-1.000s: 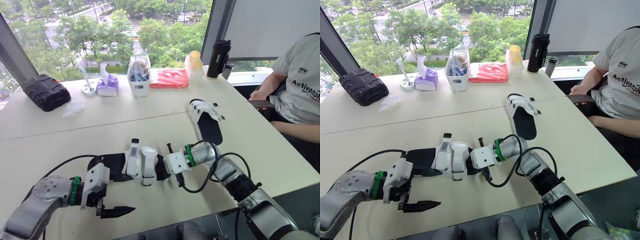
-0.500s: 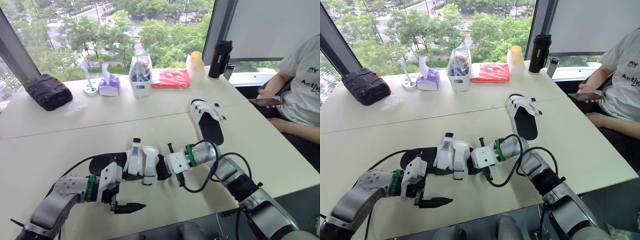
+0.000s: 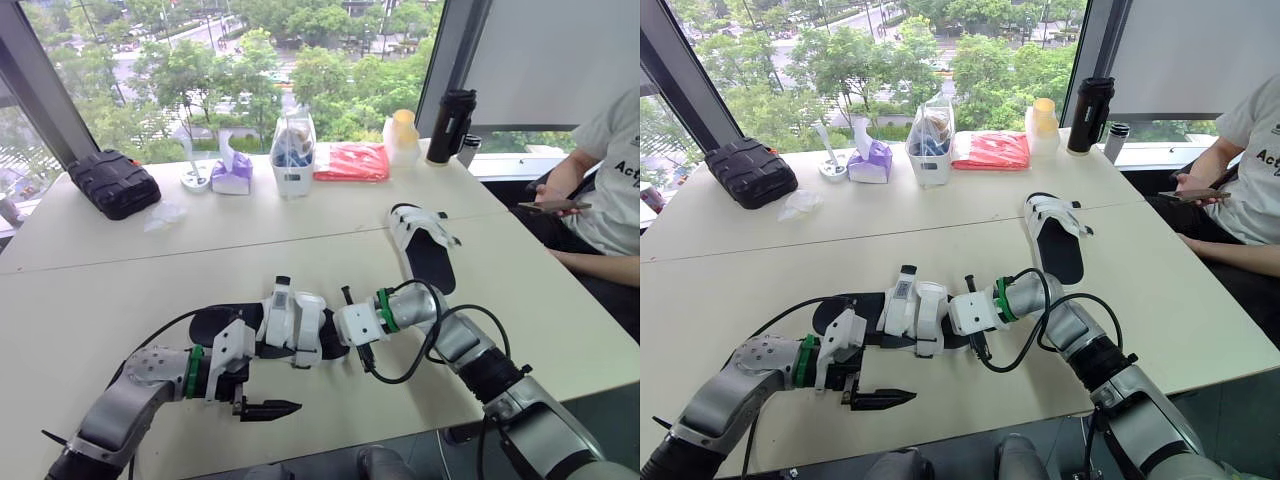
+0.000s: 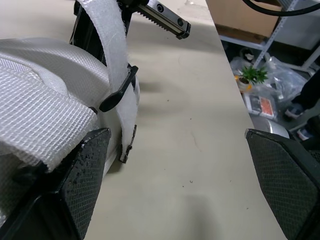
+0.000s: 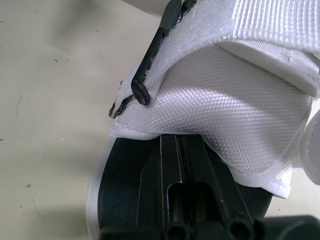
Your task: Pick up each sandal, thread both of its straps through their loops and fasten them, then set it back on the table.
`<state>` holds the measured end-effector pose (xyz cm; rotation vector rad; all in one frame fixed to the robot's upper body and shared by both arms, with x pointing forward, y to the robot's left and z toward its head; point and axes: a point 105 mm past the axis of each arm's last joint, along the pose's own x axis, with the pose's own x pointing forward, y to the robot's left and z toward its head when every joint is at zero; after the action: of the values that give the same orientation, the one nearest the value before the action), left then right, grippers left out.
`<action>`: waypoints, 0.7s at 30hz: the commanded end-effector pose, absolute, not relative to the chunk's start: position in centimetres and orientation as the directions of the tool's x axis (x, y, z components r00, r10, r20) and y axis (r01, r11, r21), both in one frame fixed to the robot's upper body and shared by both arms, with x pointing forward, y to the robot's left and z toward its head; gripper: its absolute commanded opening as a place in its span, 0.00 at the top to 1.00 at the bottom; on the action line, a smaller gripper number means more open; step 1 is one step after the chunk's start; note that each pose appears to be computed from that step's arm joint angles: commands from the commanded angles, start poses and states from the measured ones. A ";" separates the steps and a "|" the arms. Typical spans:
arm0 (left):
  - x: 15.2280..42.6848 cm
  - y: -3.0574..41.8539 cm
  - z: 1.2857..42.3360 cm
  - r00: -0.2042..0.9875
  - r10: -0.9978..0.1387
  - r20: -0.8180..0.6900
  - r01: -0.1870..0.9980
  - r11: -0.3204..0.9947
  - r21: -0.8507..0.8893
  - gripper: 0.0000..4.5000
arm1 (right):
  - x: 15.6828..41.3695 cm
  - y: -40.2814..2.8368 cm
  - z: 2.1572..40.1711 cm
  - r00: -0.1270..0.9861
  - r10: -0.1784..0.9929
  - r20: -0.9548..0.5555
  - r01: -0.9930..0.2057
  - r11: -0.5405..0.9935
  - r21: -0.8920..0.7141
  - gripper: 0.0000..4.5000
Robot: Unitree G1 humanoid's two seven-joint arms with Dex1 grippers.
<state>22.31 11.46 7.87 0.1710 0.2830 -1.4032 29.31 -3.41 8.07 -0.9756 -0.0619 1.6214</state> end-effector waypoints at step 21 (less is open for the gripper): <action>22.4 9.6 8.3 0.167 -0.955 -0.245 0.980 0.189 -0.068 0.12 | 27.5 -3.0 5.2 -0.051 0.786 -0.617 -0.809 -0.395 -0.436 1.00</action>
<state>21.92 9.57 7.69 0.1108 0.2895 -1.4059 29.07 -3.07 8.15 -0.9735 -0.0778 1.6234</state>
